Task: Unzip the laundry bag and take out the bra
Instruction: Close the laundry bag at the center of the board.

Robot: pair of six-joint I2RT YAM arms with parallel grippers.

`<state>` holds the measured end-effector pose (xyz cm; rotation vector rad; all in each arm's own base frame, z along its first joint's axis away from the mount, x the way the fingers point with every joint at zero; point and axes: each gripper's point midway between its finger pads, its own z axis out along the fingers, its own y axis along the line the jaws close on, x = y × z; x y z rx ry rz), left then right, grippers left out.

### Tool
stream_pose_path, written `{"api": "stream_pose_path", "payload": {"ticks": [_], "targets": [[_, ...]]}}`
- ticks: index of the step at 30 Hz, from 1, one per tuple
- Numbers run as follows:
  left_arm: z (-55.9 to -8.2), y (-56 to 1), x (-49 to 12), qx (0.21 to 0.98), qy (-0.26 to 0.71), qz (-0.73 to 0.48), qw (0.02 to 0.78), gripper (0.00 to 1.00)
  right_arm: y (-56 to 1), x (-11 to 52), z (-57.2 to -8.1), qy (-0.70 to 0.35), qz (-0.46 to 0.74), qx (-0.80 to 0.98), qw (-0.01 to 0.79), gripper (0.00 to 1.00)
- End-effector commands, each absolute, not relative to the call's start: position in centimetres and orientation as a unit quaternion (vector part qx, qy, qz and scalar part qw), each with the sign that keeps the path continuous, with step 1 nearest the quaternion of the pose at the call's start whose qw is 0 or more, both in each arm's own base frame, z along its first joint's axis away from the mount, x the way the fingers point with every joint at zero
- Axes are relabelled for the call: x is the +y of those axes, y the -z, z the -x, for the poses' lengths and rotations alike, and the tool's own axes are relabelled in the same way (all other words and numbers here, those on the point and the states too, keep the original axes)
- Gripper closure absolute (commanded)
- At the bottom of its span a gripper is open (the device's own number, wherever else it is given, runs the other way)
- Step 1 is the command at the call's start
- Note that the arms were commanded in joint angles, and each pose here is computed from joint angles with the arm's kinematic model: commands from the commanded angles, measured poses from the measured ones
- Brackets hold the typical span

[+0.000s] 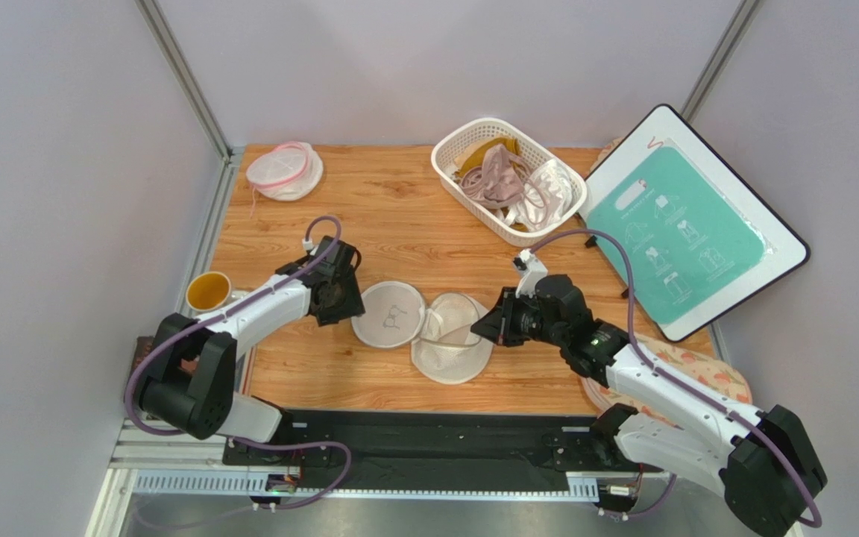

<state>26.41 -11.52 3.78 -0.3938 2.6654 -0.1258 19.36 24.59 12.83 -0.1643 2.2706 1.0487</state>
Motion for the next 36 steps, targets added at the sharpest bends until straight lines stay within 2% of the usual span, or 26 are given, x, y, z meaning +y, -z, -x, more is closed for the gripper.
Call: {"api": "stream_pose_path", "payload": {"ticks": [1, 9, 11, 13, 14, 15, 16, 18, 24, 27, 32, 36], "targets": [[-27.0, -3.0, -12.9, 0.963, 0.089, 0.131, 0.219, 0.44, -13.8, 24.6, -19.7, -0.397, 0.069, 0.853, 0.332, 1.0], [-26.7, -0.6, -13.7, 0.971, 0.095, 0.123, 0.18, 0.51, -13.3, 24.7, -19.7, -0.395, 0.07, 0.856, 0.326, 1.0], [-26.6, -0.5, -13.7, 0.97, 0.098, 0.126, 0.181, 0.58, -13.2, 24.7, -19.8, -0.394, 0.069, 0.857, 0.326, 1.0], [-26.6, -0.6, -13.7, 0.969, 0.098, 0.129, 0.184, 0.71, -13.1, 24.7, -19.8, -0.393, 0.069, 0.858, 0.324, 1.0], [-26.5, -0.6, -13.6, 0.969, 0.097, 0.129, 0.185, 0.72, -13.2, 24.7, -19.8, -0.394, 0.069, 0.857, 0.324, 1.0], [-26.4, -0.7, -13.6, 0.97, 0.097, 0.126, 0.184, 0.83, -13.2, 24.8, -19.8, -0.394, 0.07, 0.857, 0.324, 1.0], [-26.5, -0.8, -13.6, 0.97, 0.097, 0.126, 0.186, 0.86, -13.0, 24.7, -19.7, -0.393, 0.069, 0.859, 0.322, 1.0], [-26.4, -0.9, -13.3, 0.971, 0.091, 0.121, 0.187, 0.99, -13.0, 24.7, -19.7, -0.392, 0.071, 0.859, 0.322, 1.0], [-27.1, -2.3, -13.1, 0.971, 0.084, 0.1, 0.201, 1.0, -12.6, 24.9, -19.8, -0.39, 0.072, 0.862, 0.316, 0.99], [-27.9, -5.8, -13.2, 0.957, 0.1, 0.091, 0.257, 1.0, -12.5, 25.1, -20.0, -0.388, 0.073, 0.864, 0.312, 0.98], [-29.2, -15.1, -13.8, 0.911, 0.138, 0.045, 0.386, 1.0, -12.8, 25.7, -20.6, -0.389, 0.077, 0.864, 0.311, 0.95], [-28.7, -19.9, -14.3, 0.889, 0.142, -0.005, 0.436, 1.0, -13.5, 26.4, -21.1, -0.397, 0.081, 0.86, 0.31, 0.94]]}}
